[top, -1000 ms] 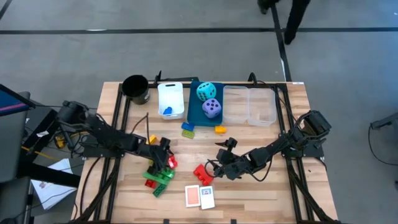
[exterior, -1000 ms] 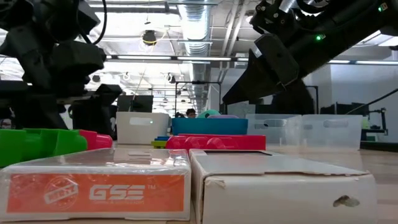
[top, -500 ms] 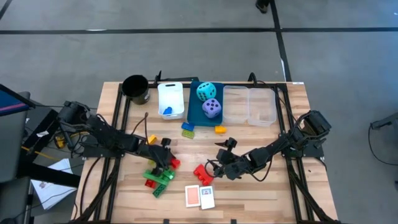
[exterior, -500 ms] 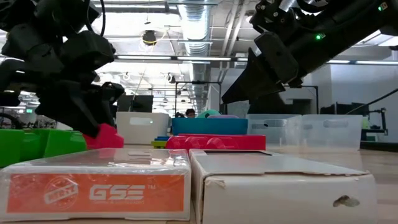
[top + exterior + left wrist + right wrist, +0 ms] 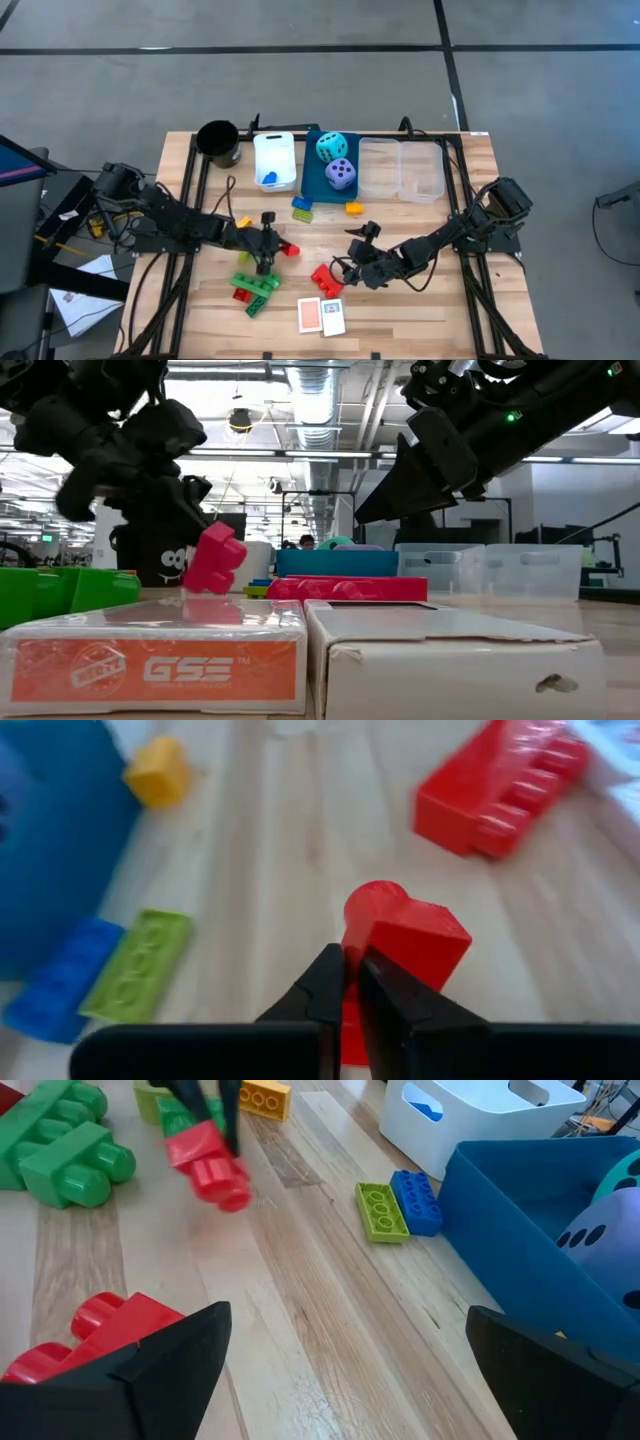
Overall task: Pick & Place Toys
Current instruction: Put the top large red game piece into the white bin
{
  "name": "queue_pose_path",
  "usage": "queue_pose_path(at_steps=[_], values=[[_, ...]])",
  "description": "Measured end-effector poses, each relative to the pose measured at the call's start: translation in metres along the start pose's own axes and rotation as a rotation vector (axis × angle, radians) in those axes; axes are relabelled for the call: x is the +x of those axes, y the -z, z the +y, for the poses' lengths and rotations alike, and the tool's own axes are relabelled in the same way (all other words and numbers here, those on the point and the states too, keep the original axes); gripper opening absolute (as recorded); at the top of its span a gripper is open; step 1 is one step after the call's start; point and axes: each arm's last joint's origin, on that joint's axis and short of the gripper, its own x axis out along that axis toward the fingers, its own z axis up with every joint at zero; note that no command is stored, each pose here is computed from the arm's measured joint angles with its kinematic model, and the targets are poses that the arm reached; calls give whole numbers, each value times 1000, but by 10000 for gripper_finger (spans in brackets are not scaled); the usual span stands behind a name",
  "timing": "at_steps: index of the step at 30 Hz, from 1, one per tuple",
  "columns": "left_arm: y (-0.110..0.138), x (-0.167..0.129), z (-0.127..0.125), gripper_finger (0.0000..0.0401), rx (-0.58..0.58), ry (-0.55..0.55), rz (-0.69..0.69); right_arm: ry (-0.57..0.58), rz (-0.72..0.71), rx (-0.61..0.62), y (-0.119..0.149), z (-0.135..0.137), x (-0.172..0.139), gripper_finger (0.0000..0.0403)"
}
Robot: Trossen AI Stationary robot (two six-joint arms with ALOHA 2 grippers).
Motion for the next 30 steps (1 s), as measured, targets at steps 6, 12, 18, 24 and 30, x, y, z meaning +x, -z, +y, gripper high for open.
queue_pose_path(at_steps=[6, 12, 18, 24, 30], values=[[-5, 2, 14, 6, 58, -196, -33, 0, 0, 8, 0, 0, 0, 397], [-16, 1, 42, 3, 113, -588, -61, -2, -2, 10, 0, 0, 0, 397], [-23, 0, 79, 4, 82, -787, -84, -13, 3, 9, 0, 1, 0, 397], [-12, -2, 119, 14, 5, -939, -10, -46, 19, 9, 1, 2, -1, 397], [-4, -5, 140, 36, -132, -1007, -24, -45, 21, 25, 1, 2, -1, 397]])
